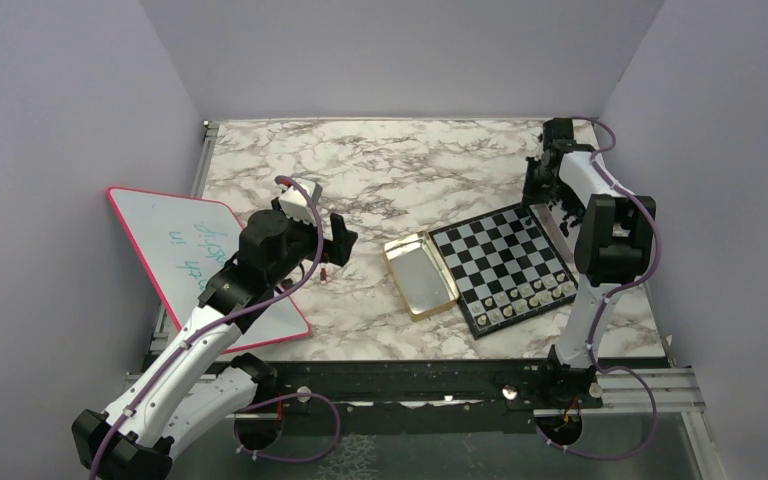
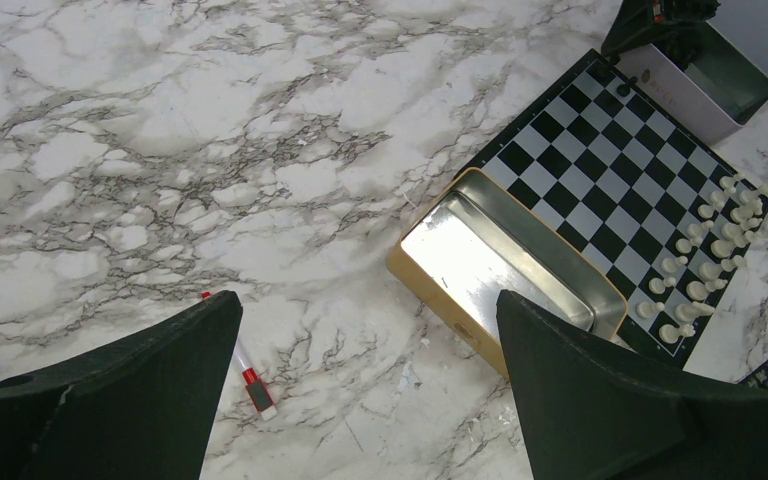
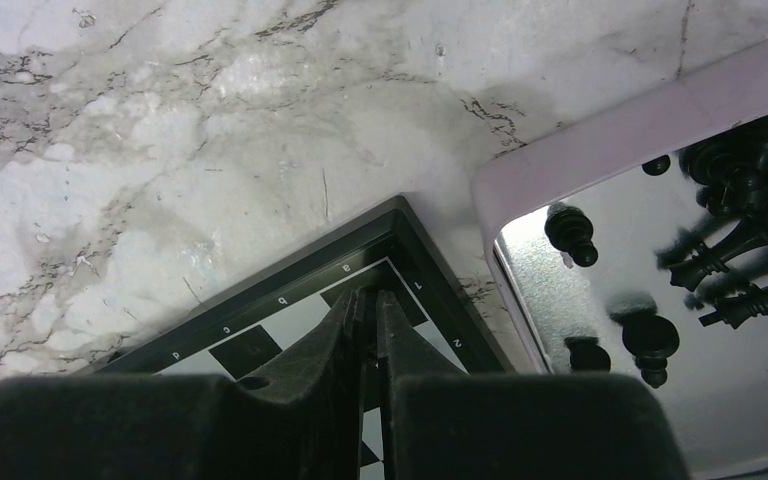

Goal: Set up the chess pieces on the board
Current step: Adjust the chess piece on the chessboard.

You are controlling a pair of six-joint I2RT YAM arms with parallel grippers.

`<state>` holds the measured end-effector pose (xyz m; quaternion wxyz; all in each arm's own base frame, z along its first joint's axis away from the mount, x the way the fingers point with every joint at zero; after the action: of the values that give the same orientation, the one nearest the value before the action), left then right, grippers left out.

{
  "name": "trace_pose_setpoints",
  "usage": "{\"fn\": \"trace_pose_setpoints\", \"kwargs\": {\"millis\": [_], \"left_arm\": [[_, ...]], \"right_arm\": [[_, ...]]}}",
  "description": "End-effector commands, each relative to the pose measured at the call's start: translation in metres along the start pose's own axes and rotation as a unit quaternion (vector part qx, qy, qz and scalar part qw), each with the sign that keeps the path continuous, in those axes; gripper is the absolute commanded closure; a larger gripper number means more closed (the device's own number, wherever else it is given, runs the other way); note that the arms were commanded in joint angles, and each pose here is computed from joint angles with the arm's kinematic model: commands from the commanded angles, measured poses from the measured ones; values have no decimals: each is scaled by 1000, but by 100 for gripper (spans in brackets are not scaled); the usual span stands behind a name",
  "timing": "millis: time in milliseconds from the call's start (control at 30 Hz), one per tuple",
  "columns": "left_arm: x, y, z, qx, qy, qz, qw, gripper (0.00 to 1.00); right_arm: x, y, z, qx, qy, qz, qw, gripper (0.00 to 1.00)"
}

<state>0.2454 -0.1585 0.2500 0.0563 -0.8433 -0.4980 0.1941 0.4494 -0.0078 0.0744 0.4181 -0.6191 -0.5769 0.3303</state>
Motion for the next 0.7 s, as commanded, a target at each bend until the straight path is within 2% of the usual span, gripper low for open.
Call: {"fn": "trace_pose_setpoints", "kwargs": {"millis": [0, 400, 567, 667], "left_arm": [[0, -1, -2, -7, 7, -1, 1000, 1], [0, 2, 0, -3, 7, 0, 1000, 1], [1, 5, 3, 3, 7, -2, 1000, 1], [1, 7, 4, 6, 6, -3, 1000, 1]], "right_arm": [[2, -12, -1, -6, -3, 2, 1000, 87], [4, -19, -16, -22, 4, 3, 1000, 85], [0, -40, -37, -61, 18, 22, 998, 76], [-5, -56, -48, -95, 27, 40, 994, 75]]}}
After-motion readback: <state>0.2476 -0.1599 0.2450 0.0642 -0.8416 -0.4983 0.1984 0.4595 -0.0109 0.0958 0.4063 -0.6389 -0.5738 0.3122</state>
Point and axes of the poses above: each gripper's point midway between its finger pads, its own y axis out along the fingers, its own x axis along the line the jaws close on, z = x × y, the point moved 2 cm from there along -y, back along the fingers, and after that the axes turned 4 degrees about -y, right-handed, at the moved point
